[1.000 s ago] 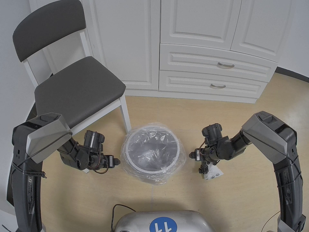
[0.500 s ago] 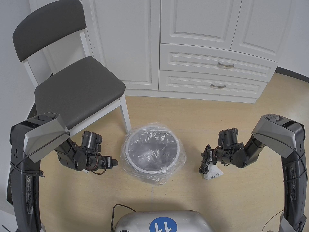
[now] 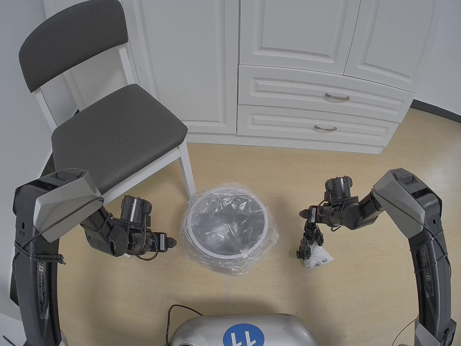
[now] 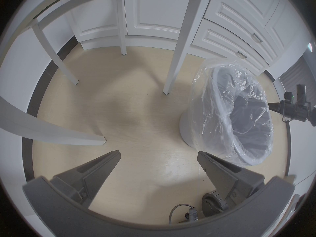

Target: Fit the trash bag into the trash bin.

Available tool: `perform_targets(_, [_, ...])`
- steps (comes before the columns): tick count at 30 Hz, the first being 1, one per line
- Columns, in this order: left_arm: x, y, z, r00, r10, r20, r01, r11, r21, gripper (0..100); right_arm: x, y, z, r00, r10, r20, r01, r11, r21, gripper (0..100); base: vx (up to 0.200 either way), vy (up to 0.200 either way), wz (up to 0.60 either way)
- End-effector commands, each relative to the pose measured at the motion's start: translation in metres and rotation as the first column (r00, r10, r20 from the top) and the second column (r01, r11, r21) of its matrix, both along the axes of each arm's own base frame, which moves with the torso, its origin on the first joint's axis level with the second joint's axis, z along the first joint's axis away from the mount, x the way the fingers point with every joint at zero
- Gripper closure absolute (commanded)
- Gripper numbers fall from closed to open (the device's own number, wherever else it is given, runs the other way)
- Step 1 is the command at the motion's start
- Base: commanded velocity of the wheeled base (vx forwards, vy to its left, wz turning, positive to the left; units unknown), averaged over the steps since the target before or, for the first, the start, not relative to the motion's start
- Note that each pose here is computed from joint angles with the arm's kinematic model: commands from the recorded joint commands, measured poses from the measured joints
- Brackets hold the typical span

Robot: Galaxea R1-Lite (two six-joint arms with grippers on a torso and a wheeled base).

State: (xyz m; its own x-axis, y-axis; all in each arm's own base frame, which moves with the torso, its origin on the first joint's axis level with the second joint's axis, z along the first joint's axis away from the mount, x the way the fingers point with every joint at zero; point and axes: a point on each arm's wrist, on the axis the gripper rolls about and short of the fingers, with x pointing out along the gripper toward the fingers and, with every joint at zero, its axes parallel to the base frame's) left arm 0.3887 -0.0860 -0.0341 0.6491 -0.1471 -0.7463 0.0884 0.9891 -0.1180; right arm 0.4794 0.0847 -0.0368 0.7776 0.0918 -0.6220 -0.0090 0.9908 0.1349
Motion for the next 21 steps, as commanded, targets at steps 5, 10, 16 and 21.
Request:
perform_targets(5, [0.001,0.0,-0.01,1.0,0.001,-0.009,-0.001,1.0,0.008,0,0.035,0.004,-0.047,0.976,-0.079,-0.202,0.089,0.995,0.044,0,0.0,0.0,0.0])
perform_targets(10, [0.001,-0.002,-0.01,1.0,-0.002,-0.009,0.002,1.0,0.009,0,0.037,0.004,-0.05,0.974,-0.07,-0.213,0.083,0.995,0.052,0,0.0,0.0,0.0])
perform_targets(16, [0.001,-0.002,-0.012,1.0,-0.002,-0.013,0.002,1.0,0.01,0,0.031,-0.001,-0.069,0.953,-0.086,-0.291,0.1,0.994,0.033,0,0.0,0.0,0.0])
perform_targets(21, [0.001,-0.003,-0.01,1.0,-0.003,-0.007,0.003,1.0,0.01,0,0.031,-0.002,-0.071,0.949,-0.087,-0.303,0.102,0.994,0.032,0,0.0,0.0,0.0])
